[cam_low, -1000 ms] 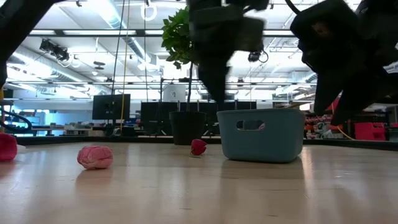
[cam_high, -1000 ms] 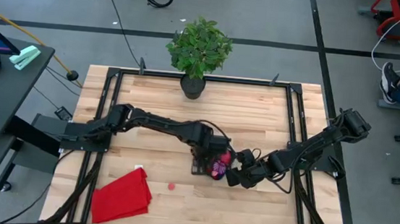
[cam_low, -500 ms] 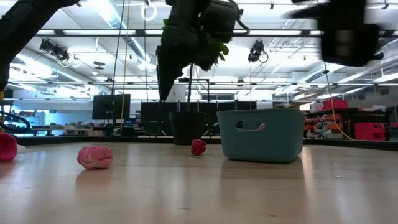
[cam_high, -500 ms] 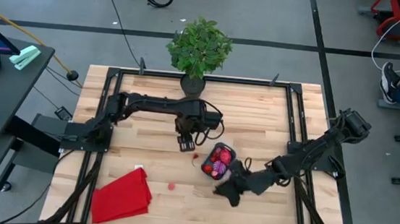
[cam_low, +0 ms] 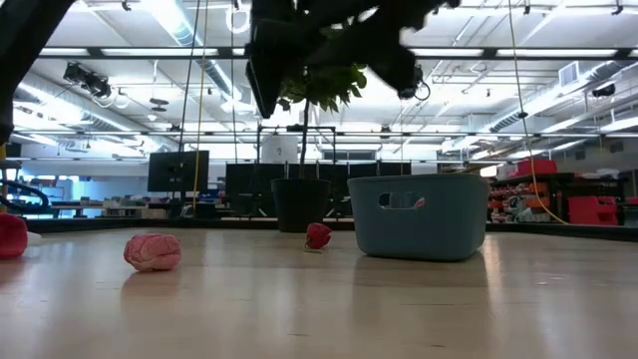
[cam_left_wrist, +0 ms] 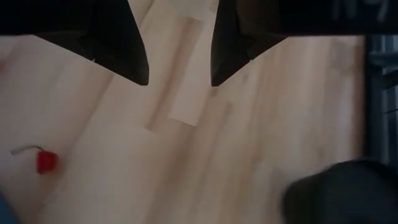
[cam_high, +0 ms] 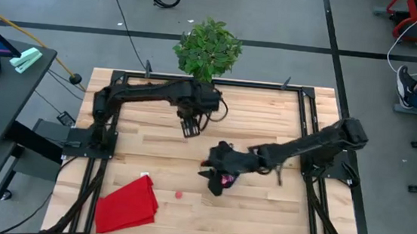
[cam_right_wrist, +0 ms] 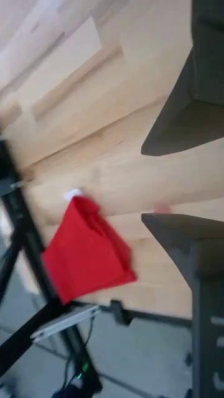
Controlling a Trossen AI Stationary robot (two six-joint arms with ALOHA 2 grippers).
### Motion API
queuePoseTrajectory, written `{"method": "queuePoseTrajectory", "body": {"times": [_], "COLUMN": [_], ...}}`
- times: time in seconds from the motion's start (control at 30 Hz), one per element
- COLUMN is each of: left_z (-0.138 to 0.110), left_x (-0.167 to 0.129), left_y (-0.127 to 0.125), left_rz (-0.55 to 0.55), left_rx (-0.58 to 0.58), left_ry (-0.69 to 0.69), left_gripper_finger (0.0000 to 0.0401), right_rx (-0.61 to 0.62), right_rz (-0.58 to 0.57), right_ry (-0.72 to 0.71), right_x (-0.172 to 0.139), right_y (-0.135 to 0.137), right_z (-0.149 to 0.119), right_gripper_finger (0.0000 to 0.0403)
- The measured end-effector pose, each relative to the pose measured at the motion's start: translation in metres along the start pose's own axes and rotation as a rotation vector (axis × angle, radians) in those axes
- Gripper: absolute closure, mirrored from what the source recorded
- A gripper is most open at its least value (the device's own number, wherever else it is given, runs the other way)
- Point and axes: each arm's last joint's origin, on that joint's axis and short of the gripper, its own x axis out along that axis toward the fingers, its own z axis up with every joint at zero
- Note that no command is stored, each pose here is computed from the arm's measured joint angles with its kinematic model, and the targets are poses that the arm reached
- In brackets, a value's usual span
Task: Pick and placing Produce into tupperware
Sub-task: Put the peach into the bin
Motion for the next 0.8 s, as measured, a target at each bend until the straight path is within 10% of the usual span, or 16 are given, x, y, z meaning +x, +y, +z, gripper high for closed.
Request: {"method": "queuePoseTrajectory", "body": {"times": [0.8], "left_z": [-0.127], "left_x": [-0.128], "left_y": [0.158], "left_rz": [0.175], "left_rx": [-0.466], "left_ry": [-0.385], "left_gripper_finger": [0.0225], "right_rx": [-0.280], "right_rz": [0.272], "right_ry": [0.230], "right_x": [0.122], "right_y": [-0.011], "right_z": [-0.060], "right_gripper_finger": [0.0233]}}
